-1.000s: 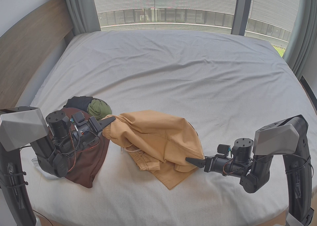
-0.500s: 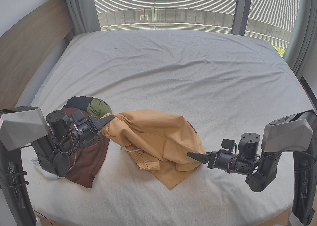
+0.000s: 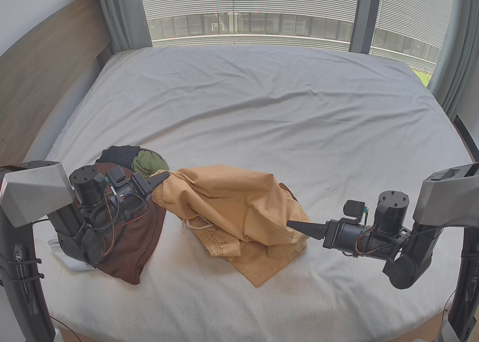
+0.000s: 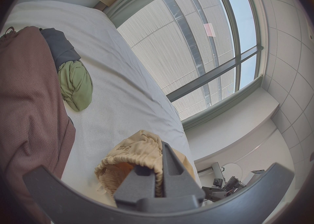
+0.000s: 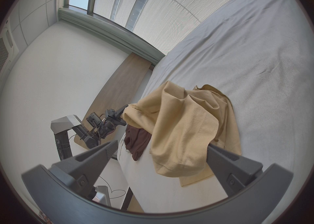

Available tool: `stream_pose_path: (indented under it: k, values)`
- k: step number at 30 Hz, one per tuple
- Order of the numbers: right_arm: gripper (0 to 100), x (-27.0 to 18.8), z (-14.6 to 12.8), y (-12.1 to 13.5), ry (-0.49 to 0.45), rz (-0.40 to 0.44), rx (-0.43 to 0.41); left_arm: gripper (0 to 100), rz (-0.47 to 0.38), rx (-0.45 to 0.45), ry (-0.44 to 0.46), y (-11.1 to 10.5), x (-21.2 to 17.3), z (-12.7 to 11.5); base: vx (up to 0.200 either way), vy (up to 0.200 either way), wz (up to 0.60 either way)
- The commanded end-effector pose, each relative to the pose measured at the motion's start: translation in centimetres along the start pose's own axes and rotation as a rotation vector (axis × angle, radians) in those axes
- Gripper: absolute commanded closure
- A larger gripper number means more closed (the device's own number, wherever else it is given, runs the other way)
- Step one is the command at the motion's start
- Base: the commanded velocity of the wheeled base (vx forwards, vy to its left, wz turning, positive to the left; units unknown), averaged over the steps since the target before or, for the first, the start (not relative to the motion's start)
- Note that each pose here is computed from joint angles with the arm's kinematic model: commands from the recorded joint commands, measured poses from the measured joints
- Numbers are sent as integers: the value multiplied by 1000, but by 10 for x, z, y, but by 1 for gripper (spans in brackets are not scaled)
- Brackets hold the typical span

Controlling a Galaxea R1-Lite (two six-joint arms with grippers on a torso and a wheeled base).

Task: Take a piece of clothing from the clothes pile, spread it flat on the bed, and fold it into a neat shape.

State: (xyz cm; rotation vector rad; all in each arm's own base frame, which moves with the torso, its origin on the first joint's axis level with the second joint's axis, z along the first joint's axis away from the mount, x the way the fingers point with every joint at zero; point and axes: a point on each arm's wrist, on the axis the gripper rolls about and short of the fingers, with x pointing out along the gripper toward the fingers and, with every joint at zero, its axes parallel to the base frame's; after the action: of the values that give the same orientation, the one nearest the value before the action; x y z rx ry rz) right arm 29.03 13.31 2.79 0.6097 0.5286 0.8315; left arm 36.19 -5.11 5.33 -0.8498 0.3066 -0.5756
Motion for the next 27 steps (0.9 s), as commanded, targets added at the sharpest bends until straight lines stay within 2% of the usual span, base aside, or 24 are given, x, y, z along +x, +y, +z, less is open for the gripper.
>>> stream_pose_path:
  k: [1,12,19,27]
  values:
    - [0,-4,2,11,-4,23,-11,100,2,0,-3,1,0,0,0,0,0]
    - [0,11,-21,-16,70,-25,35,100,-2,2,-4,-1,0,1,0,0,0]
    - [0,19,-35,-14,115,-13,40,100,-1,3,-7,-1,0,2,0,0,0]
    - [0,13,-22,-3,77,9,16,100,2,5,-17,2,1,4,0,0,0]
